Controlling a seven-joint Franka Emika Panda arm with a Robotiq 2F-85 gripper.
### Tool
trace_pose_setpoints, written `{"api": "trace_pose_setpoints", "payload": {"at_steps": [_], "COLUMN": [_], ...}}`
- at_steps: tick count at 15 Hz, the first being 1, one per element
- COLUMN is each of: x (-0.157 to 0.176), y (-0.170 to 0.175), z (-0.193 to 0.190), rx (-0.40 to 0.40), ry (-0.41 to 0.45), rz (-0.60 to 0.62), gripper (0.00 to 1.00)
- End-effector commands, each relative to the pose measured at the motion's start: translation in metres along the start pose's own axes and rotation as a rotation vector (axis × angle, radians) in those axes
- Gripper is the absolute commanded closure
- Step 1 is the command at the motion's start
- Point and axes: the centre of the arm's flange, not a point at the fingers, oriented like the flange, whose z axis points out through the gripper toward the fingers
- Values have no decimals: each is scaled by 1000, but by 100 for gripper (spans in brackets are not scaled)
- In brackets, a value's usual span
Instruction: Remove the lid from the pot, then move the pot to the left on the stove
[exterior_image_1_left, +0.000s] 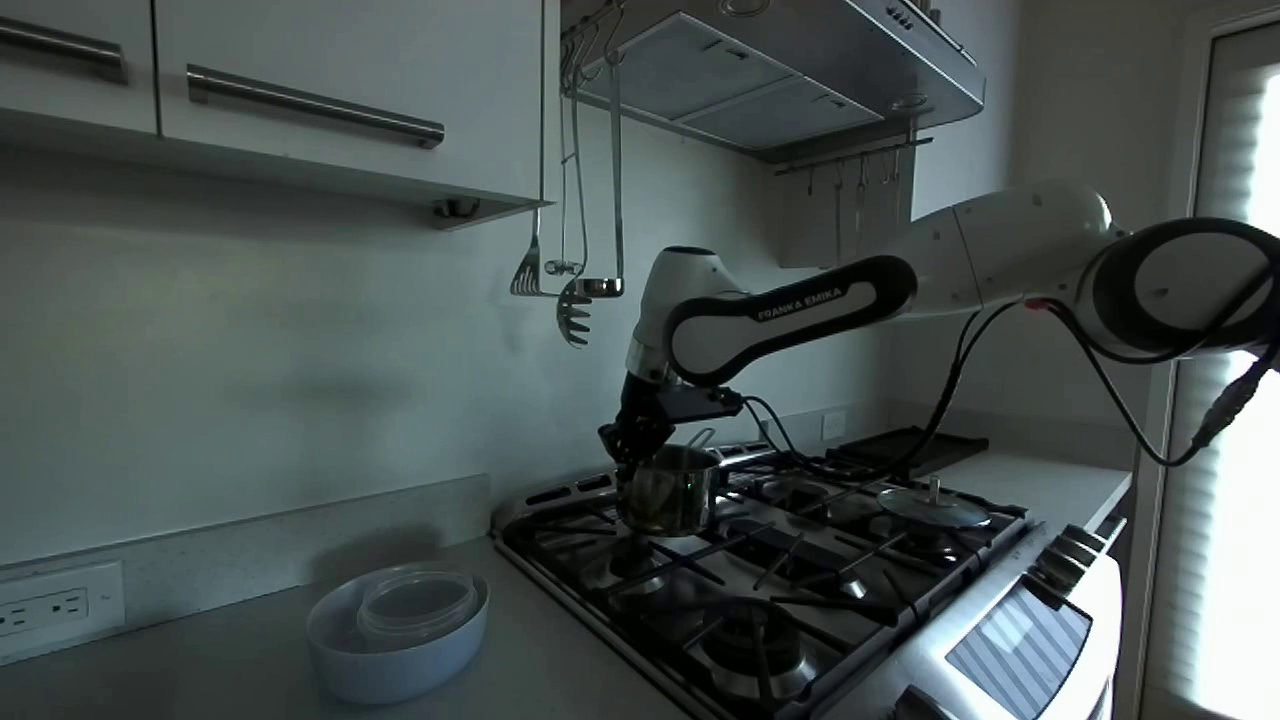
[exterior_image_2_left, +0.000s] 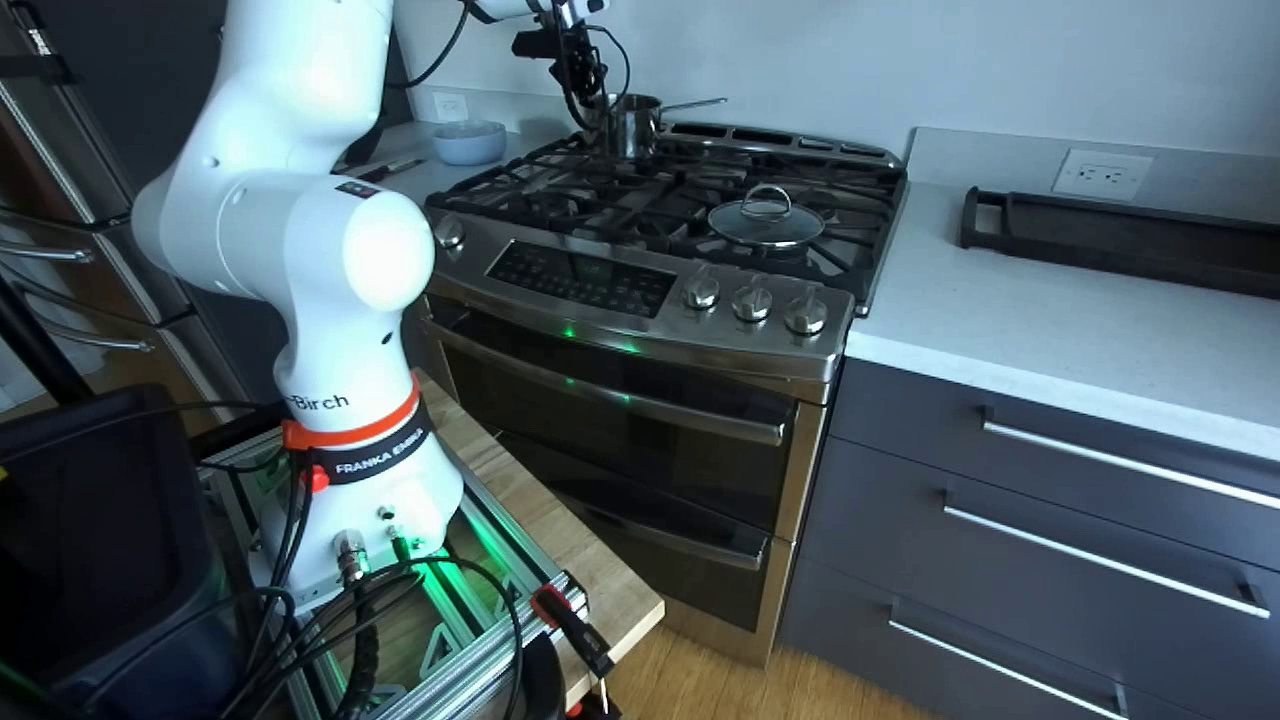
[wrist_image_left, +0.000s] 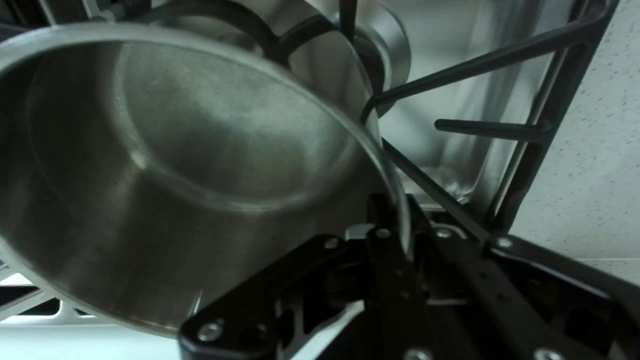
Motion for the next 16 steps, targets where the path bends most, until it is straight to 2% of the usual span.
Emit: {"api": "trace_pose_setpoints", "payload": {"at_steps": [1, 9, 10, 11, 13, 16], "x": [0, -3, -3, -4, -7, -7], "y": [-10, -16, -15, -14, -13, -11], "z": [6, 16, 16, 16, 20, 19], "rx": [16, 28, 29, 28, 32, 35], "ry": [-36, -46, -46, -49, -59, -52], "rz": [38, 39, 39, 42, 50, 57], "gripper": [98, 98, 87, 66, 62, 42]}}
